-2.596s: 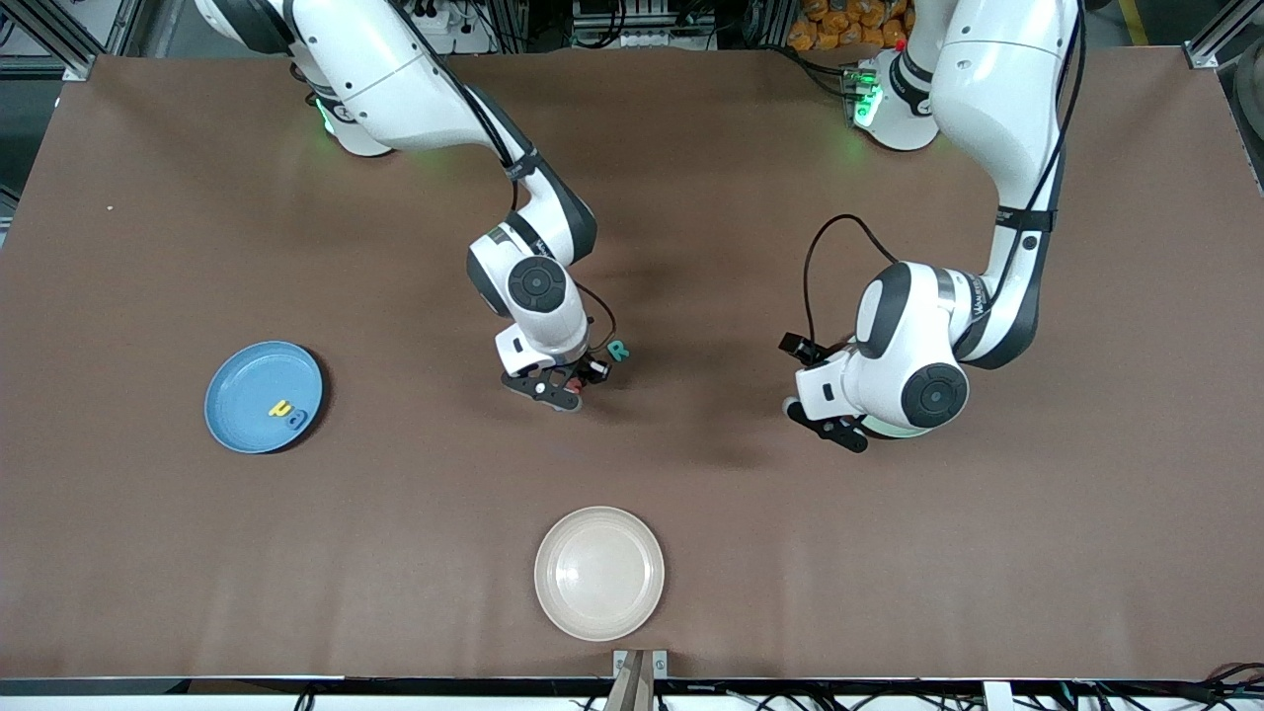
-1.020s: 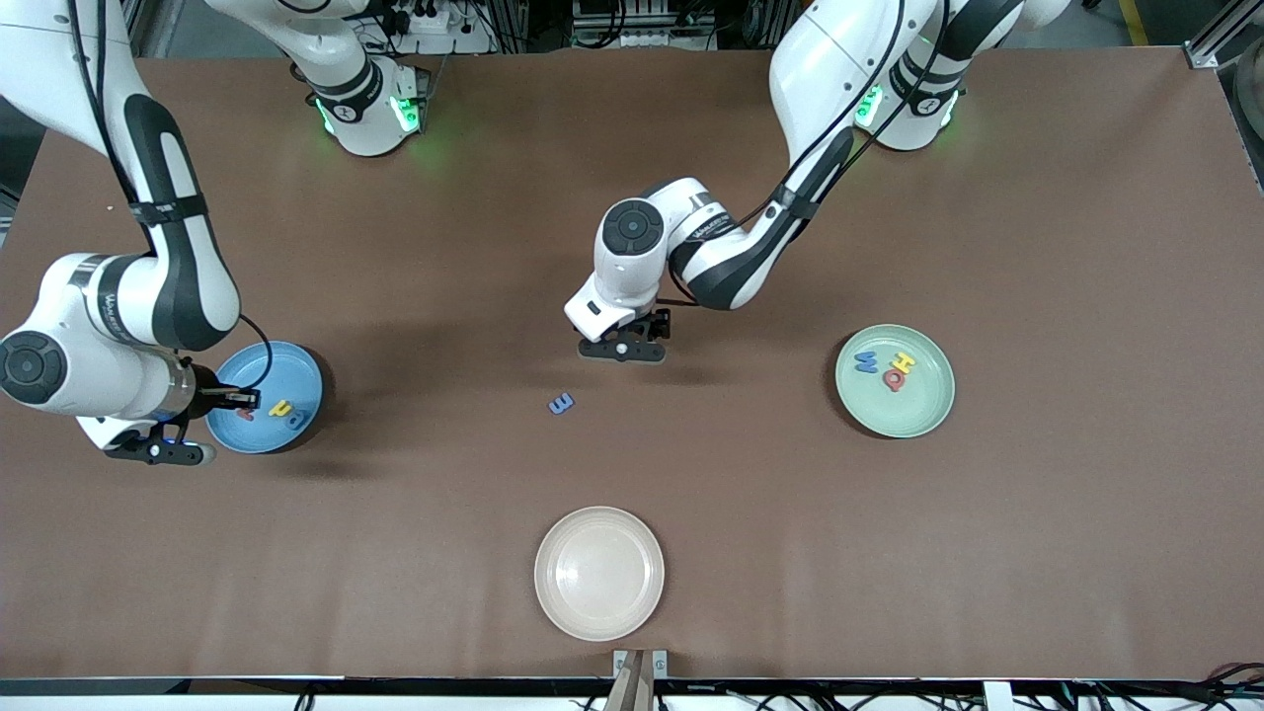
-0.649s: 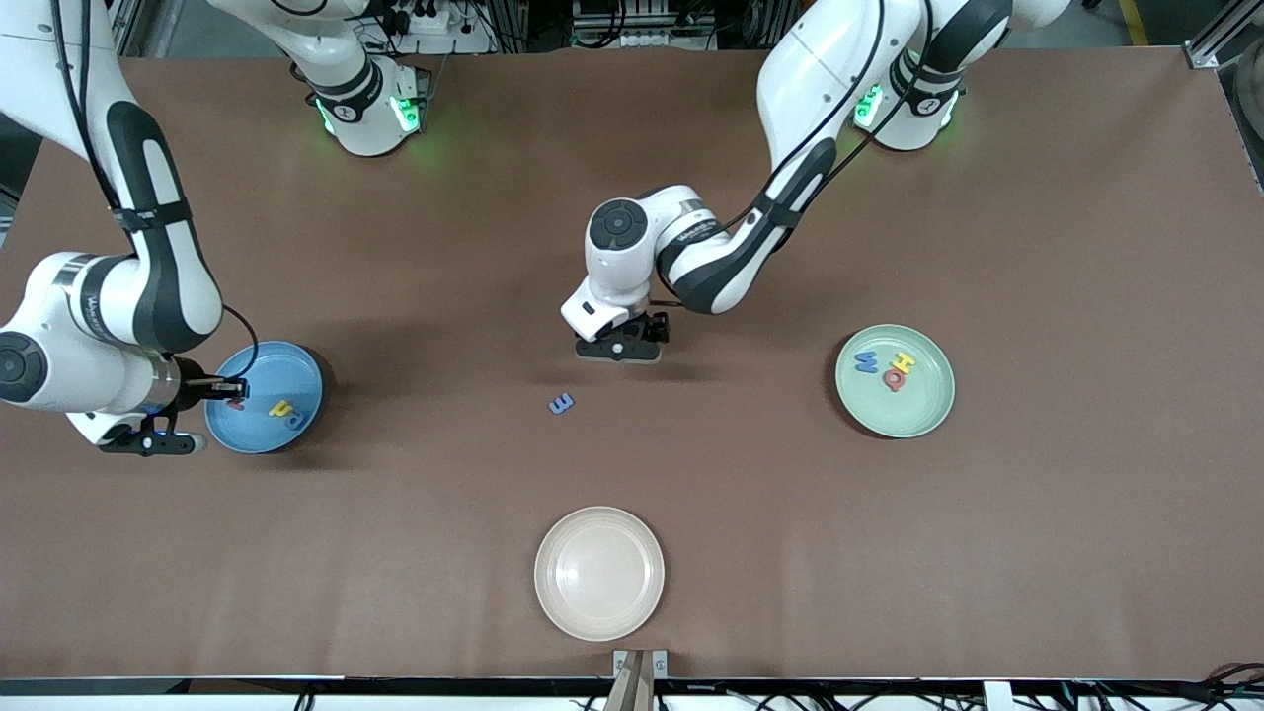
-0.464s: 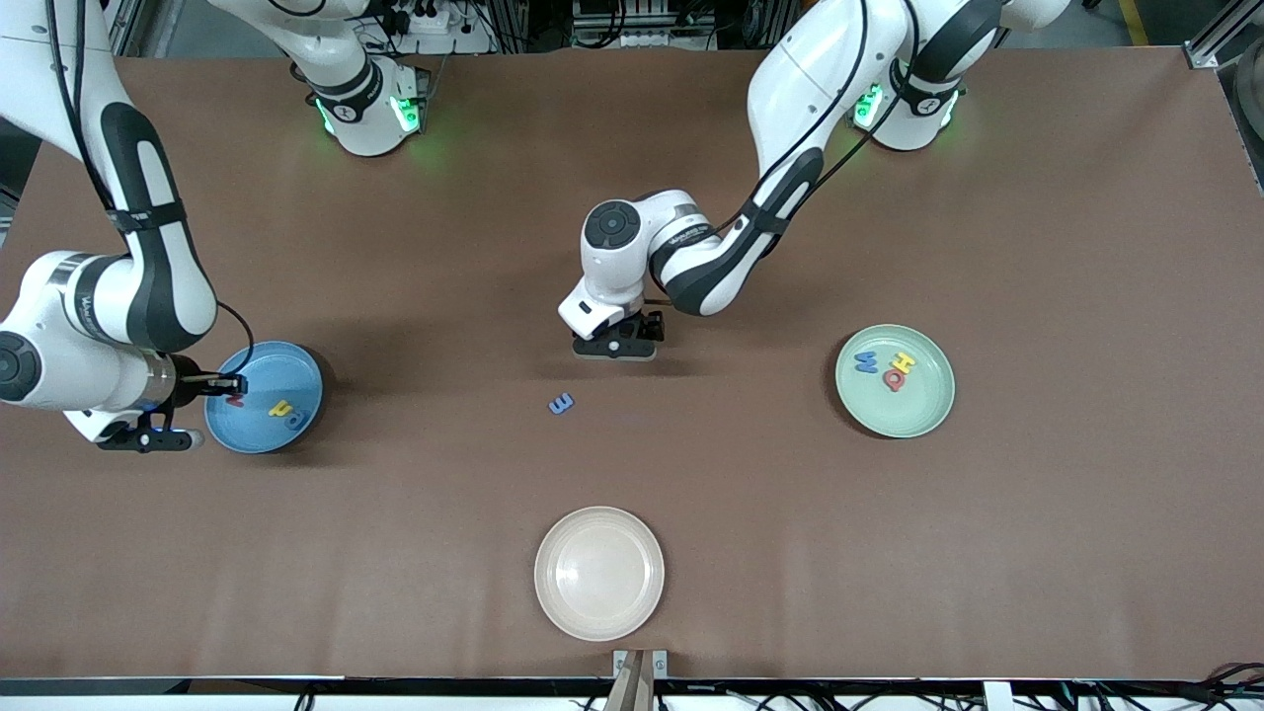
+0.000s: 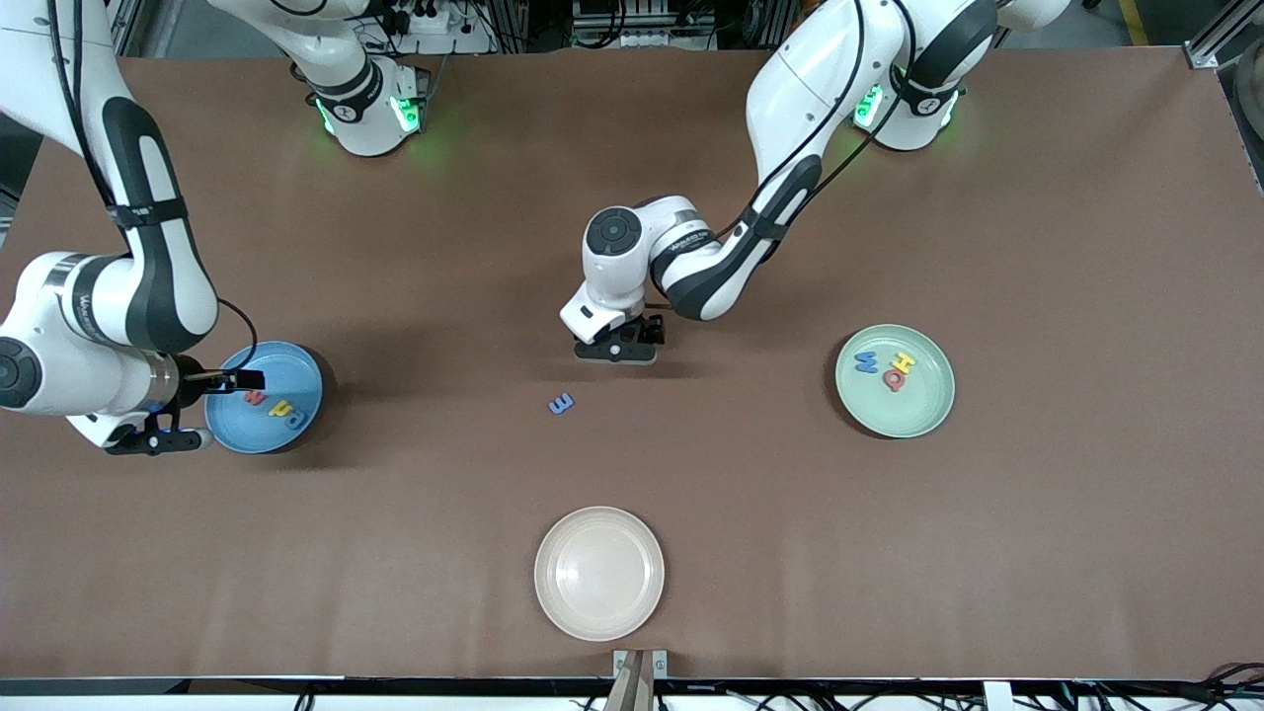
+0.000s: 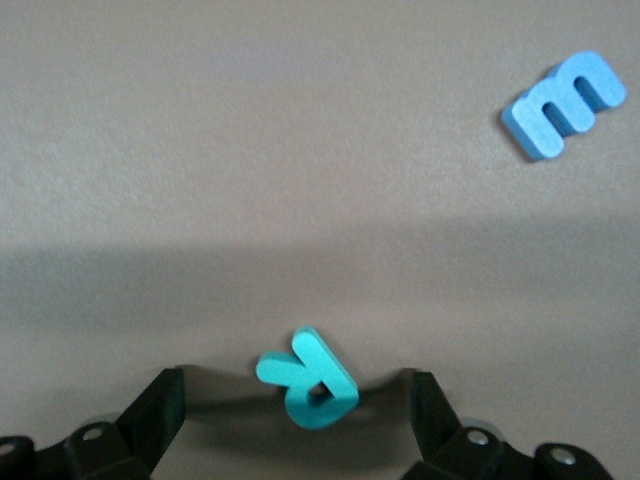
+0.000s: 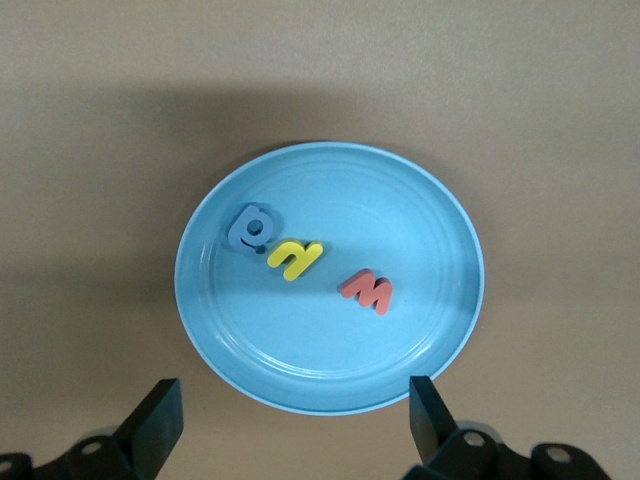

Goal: Sort upper and lower case letters into plates
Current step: 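Lower the left gripper and grasp the teal capital R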

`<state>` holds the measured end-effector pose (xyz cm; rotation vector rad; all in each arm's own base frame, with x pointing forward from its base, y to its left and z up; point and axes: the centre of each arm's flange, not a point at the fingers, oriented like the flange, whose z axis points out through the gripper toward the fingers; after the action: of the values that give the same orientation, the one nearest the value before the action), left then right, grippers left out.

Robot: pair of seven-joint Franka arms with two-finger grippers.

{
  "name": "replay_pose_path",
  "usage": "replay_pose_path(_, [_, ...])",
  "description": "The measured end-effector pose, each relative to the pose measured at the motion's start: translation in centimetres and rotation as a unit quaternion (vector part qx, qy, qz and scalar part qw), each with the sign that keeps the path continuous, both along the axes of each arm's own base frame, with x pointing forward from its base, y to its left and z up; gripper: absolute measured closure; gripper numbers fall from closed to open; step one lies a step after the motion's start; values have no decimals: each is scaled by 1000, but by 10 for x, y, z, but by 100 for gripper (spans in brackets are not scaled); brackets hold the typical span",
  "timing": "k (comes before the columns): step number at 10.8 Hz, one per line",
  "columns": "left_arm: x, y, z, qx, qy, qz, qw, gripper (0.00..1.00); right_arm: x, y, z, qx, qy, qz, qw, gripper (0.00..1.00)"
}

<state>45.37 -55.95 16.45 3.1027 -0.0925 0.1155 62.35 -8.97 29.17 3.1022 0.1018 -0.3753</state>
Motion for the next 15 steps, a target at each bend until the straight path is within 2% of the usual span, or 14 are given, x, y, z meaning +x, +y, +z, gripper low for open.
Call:
replay_pose_path(3, [10, 9, 0, -5, 8, 20, 1000, 1, 2, 0, 1, 1, -7, 9, 1000, 0])
replay_pose_path(5, [16, 15, -1, -15, 42, 82, 996, 0, 2, 0, 1, 2, -7, 11, 1000, 0])
replay_pose_path(8, [19, 25, -4, -6, 91, 208, 974, 0, 2, 0, 0, 3, -6, 12, 1000, 0])
replay_pose_path(10, [16, 22, -4, 0, 98, 264, 960, 0, 2, 0, 0, 3, -6, 12, 1000, 0])
replay_pose_path(13, [15, 22, -1, 13, 103, 310, 945, 0, 2, 0, 0, 3, -6, 13, 1000, 0])
replay_pose_path(15, [24, 26, 5, 24, 102, 329, 939, 1, 2, 0, 0, 3, -6, 13, 1000, 0])
